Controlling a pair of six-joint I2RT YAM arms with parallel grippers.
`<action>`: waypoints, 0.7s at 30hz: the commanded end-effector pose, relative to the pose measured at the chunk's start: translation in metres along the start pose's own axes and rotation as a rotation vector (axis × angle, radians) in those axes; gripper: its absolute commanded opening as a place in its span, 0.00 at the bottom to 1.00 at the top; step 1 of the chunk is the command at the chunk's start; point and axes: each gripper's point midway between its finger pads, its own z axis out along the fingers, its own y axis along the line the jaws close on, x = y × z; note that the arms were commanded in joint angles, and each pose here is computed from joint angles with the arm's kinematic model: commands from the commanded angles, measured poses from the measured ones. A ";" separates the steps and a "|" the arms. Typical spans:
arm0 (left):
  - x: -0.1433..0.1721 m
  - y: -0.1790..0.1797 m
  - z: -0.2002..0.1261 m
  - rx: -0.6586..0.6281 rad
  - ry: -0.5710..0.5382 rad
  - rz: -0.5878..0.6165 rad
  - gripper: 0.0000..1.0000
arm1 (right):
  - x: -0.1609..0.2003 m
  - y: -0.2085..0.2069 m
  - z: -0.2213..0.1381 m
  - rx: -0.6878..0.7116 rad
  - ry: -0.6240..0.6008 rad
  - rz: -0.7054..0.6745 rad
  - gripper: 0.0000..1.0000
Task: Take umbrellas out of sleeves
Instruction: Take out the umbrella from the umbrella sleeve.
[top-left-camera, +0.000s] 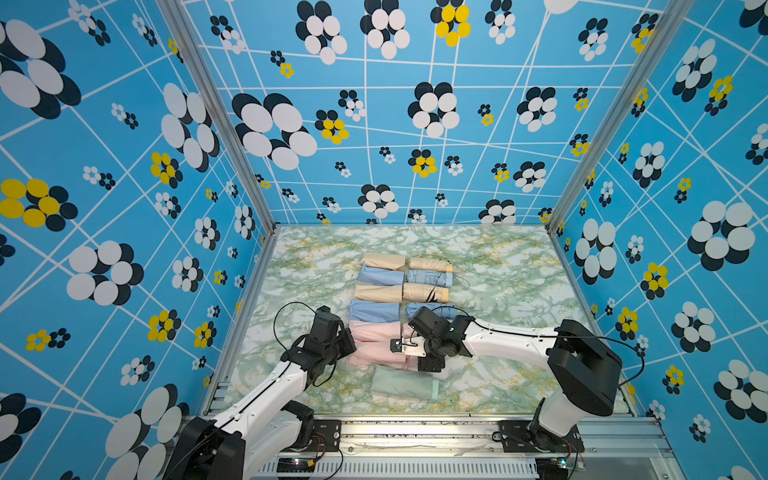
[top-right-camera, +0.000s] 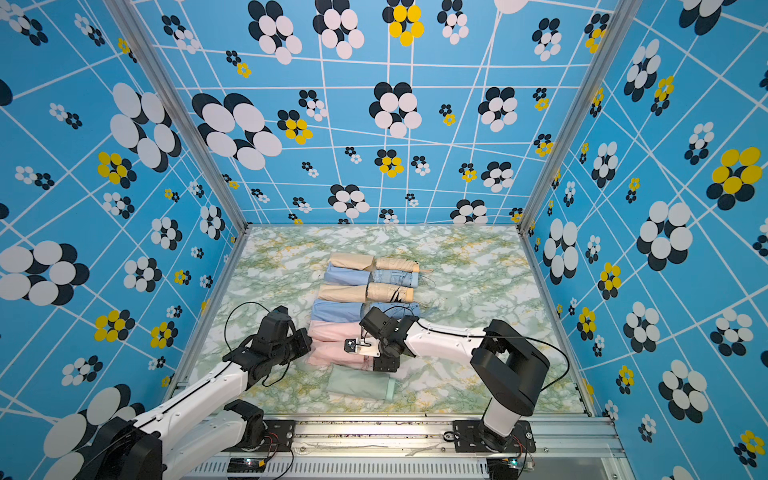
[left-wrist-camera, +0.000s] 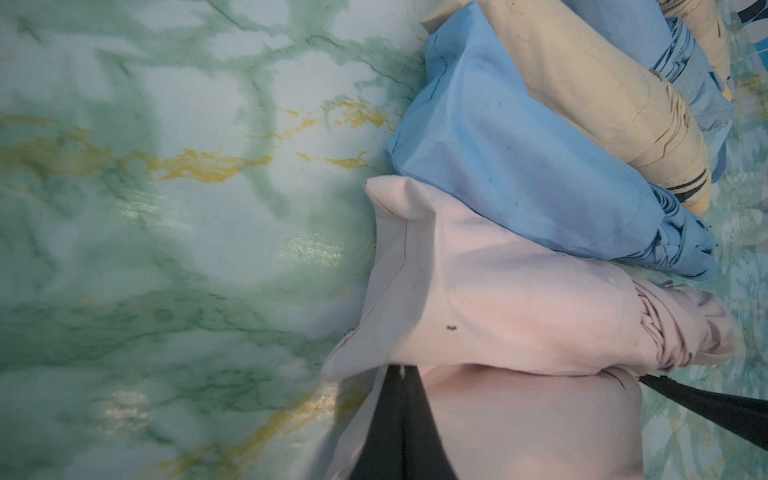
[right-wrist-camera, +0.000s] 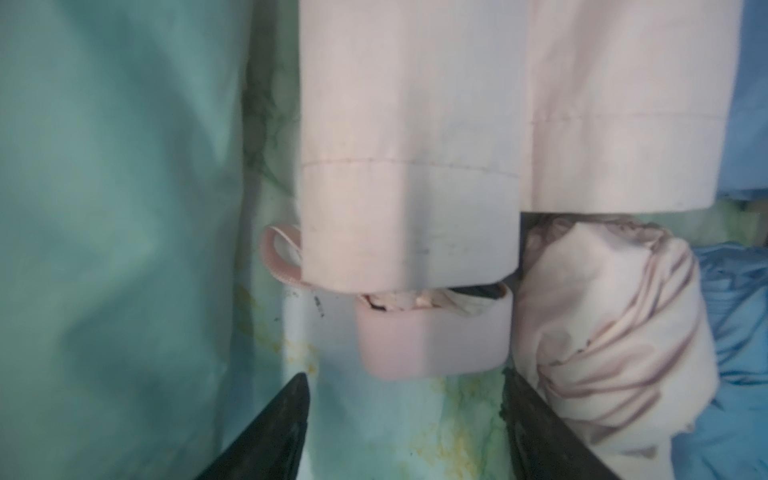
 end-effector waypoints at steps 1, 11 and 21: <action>0.002 0.003 0.001 0.001 0.006 0.007 0.00 | -0.008 0.000 0.005 -0.017 -0.005 0.000 0.78; 0.003 0.002 0.005 0.008 0.018 0.007 0.00 | -0.020 -0.004 0.020 -0.049 -0.004 -0.021 0.67; 0.004 0.002 0.006 0.011 0.019 0.009 0.00 | -0.024 -0.001 0.028 -0.092 0.005 -0.036 0.49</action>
